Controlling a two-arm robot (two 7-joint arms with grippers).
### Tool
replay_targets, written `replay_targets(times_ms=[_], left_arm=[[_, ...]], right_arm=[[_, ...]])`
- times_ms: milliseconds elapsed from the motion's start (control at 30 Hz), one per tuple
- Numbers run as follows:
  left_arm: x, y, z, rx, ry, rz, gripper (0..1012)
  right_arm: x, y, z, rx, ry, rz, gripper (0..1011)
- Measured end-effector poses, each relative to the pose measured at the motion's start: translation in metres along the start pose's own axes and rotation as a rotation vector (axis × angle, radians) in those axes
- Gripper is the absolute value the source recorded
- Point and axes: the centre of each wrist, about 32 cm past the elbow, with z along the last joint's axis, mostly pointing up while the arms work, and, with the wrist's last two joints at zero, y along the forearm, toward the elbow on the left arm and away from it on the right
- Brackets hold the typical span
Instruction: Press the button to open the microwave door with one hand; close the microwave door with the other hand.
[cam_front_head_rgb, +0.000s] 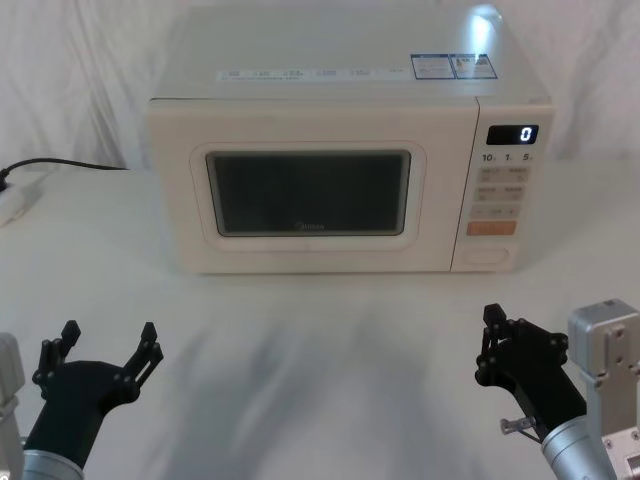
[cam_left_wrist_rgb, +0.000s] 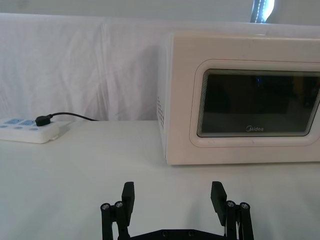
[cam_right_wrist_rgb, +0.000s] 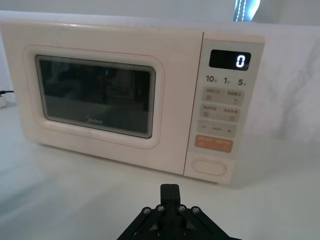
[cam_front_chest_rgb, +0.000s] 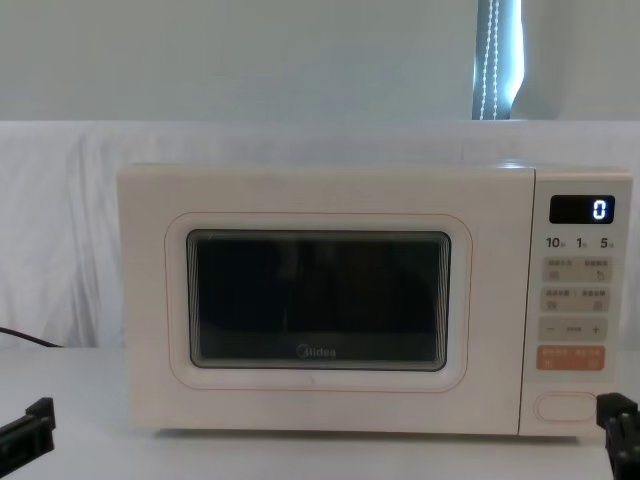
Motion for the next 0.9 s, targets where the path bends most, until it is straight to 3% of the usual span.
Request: replay_targets(times_ms=[333, 667, 900], left_arm=[[0.0000, 0.000, 0.000, 0.000, 0.000, 0.000, 1001], [0.0000, 0.000, 0.000, 0.000, 0.000, 0.000, 1001], [0.0000, 0.000, 0.000, 0.000, 0.000, 0.000, 1001]], right_arm=[[0.0039, 0.007, 0.012, -0.011, -0.009, -0.016, 0], [0.0082, 0.024, 0.025, -0.125, -0.012, -0.086, 0], [0.0138, 0.037, 0.029, -0.154, 0.002, -0.113, 0]])
